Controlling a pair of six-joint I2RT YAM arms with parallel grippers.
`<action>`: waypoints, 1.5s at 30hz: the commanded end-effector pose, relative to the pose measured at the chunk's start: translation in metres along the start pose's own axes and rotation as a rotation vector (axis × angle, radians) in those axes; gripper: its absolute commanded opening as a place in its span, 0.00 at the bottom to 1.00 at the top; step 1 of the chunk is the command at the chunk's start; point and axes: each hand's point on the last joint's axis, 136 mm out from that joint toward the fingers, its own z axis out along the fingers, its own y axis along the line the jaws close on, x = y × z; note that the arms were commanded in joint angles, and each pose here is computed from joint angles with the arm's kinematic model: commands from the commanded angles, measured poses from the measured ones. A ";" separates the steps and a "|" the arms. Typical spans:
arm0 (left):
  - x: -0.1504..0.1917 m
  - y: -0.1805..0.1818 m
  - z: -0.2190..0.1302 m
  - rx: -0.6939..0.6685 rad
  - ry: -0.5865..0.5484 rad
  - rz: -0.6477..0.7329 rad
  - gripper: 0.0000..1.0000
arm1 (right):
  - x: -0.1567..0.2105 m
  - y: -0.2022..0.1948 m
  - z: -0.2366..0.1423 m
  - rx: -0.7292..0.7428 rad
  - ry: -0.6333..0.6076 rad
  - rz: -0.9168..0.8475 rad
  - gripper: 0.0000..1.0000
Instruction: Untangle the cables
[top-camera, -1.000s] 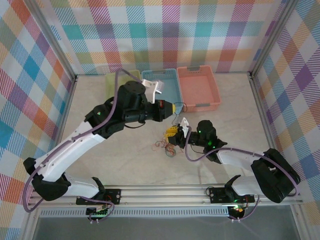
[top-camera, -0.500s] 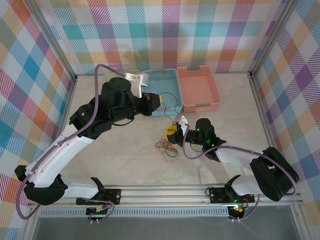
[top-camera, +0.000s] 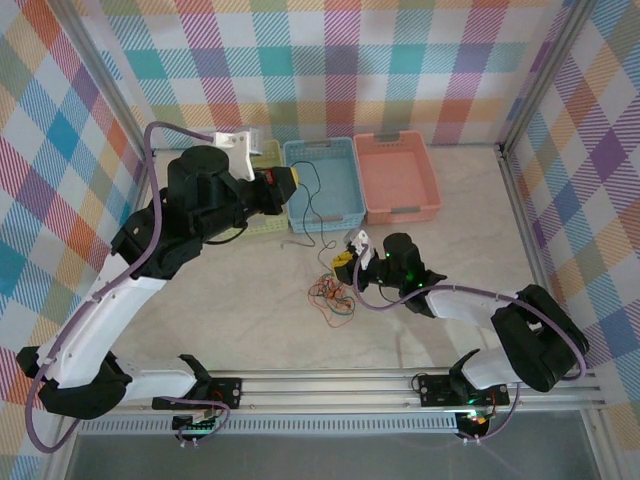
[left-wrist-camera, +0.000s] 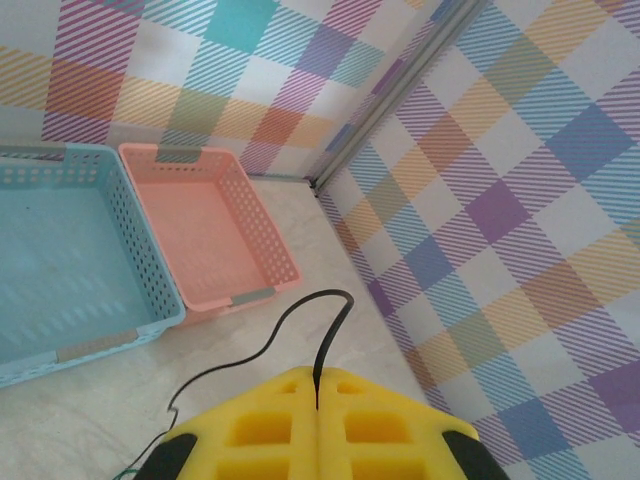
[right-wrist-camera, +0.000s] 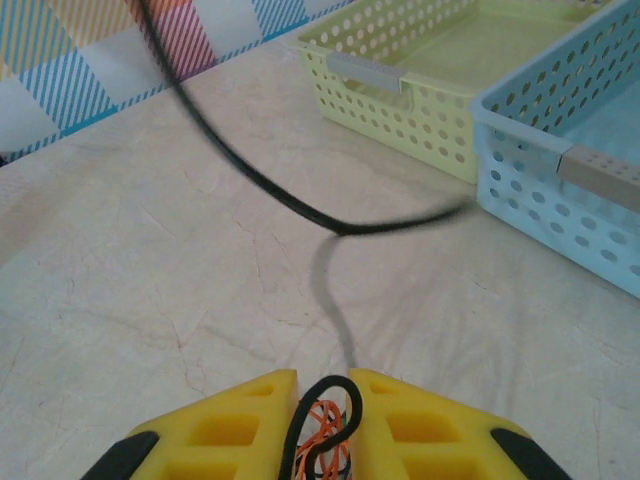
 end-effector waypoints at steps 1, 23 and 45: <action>-0.018 -0.005 -0.012 0.011 -0.063 0.027 0.00 | -0.007 0.002 0.003 -0.005 -0.006 -0.012 0.21; -0.133 0.027 -0.098 -0.318 -0.593 0.145 0.00 | 0.002 -0.009 0.008 0.041 0.054 0.011 0.15; -0.170 0.011 -0.022 -0.375 -0.522 0.352 0.00 | 0.005 -0.018 0.006 0.093 0.064 0.017 0.14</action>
